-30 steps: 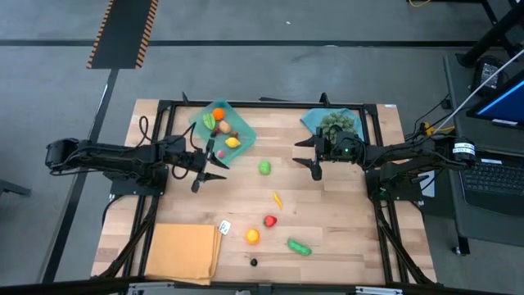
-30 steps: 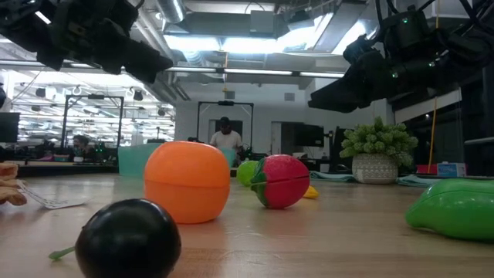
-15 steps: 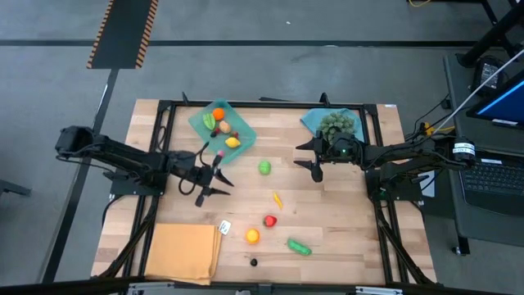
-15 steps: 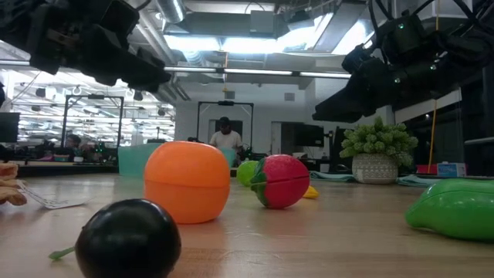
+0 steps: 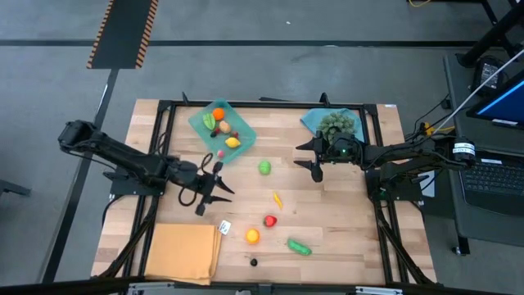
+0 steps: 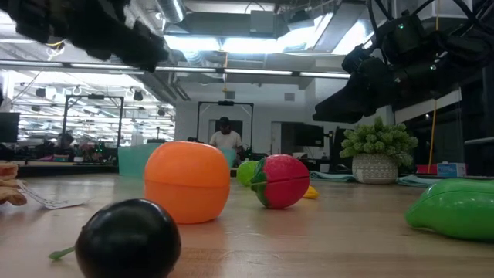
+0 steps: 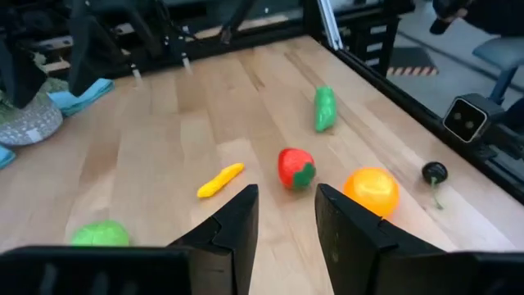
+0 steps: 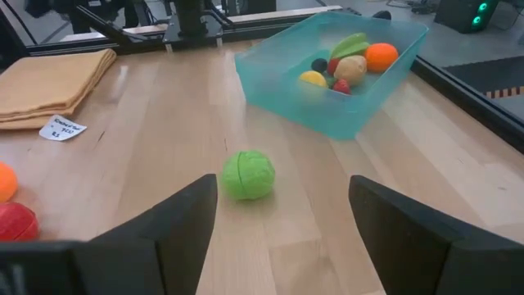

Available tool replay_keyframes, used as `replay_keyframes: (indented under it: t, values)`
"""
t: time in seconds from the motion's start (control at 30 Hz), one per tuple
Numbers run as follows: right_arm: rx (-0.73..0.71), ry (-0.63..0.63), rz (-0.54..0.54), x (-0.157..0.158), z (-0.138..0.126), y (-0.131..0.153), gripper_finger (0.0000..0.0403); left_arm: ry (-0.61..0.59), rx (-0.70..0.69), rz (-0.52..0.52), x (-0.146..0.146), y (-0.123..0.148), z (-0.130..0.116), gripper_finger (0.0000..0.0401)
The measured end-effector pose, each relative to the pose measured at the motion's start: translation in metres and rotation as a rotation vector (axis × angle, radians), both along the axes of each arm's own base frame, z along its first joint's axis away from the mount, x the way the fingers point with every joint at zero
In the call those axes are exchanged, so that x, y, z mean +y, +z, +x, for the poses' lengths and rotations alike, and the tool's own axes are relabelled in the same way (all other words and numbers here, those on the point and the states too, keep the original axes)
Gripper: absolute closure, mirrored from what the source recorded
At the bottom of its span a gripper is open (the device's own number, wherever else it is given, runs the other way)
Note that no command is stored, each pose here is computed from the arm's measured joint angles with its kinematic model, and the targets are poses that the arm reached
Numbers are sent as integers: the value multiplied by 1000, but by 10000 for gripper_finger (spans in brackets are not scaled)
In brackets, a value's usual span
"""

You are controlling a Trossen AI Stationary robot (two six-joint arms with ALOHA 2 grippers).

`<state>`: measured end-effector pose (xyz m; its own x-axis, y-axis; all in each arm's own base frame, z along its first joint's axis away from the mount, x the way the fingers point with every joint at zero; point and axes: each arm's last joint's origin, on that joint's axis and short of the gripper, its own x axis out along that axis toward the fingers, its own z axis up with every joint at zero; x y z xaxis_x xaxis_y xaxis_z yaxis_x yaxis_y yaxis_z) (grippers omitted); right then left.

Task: Pick and placing Produce into tupperware
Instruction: Put the black plum into the blue bin

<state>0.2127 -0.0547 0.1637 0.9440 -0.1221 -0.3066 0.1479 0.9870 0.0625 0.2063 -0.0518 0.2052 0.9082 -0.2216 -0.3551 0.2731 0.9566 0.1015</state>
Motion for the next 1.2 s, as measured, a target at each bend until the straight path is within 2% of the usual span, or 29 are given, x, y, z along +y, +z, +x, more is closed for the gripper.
replay_keyframes:
  t: [0.17,0.43,0.67,0.9,1.2]
  values:
    - [0,0,-1,0,0,0,123,12,76,14,-19,15,3,290]
    - [1,1,-3,0,0,0,123,26,193,66,-56,22,20,283]
    - [12,1,-1,0,0,-1,123,-20,262,81,-99,26,42,271]
    - [13,1,-1,0,0,-1,123,2,374,76,-139,27,62,262]
    - [36,1,6,0,-1,-3,123,39,501,90,-169,24,82,270]
